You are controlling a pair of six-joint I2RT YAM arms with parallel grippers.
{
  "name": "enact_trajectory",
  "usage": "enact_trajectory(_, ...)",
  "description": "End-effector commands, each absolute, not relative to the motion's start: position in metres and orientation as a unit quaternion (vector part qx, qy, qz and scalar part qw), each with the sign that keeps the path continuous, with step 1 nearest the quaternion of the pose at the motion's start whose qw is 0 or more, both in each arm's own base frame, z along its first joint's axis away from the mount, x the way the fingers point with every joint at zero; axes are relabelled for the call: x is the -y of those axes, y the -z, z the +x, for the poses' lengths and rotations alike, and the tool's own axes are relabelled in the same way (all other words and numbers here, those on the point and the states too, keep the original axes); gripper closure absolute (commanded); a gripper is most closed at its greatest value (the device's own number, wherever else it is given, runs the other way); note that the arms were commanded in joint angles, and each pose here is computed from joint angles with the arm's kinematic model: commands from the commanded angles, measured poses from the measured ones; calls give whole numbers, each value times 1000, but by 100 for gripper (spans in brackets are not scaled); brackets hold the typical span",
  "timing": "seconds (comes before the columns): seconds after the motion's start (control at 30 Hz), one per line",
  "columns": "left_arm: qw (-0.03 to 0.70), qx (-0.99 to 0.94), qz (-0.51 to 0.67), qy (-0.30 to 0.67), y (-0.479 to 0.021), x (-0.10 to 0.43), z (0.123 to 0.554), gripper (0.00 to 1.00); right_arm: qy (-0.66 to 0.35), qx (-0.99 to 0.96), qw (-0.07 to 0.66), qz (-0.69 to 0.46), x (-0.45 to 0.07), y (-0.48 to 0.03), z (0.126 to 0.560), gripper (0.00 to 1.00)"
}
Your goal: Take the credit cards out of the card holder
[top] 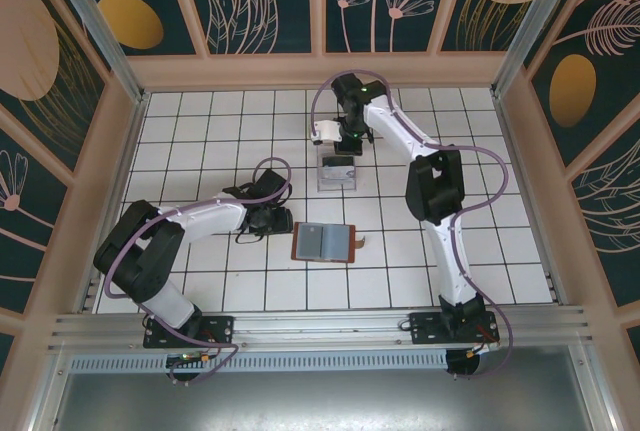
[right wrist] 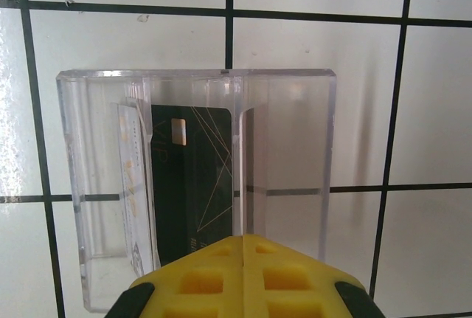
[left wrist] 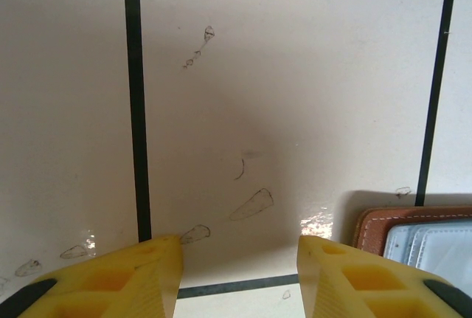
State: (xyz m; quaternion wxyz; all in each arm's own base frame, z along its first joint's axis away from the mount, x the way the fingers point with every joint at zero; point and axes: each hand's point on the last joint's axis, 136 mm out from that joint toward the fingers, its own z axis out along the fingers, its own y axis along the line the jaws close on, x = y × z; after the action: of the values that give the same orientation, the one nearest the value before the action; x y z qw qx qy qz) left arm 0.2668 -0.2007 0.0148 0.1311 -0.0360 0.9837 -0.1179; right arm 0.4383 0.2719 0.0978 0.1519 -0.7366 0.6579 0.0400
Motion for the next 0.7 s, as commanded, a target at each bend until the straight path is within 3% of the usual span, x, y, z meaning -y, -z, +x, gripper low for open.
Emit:
enact_trajectory(0.0, 121, -985, -38, 118, -10, 202, 268, 54, -31, -654, 147, -742, -272, -91, 444, 92)
enact_trajectory(0.17, 121, -985, -39, 117, -10, 202, 269, 54, -13, -652, 166, -739, -276, -93, 455, 85)
enact_trajectory(0.67, 123, -986, -36, 110, -12, 202, 273, 53, 26, -648, 219, -729, -281, -114, 480, 78)
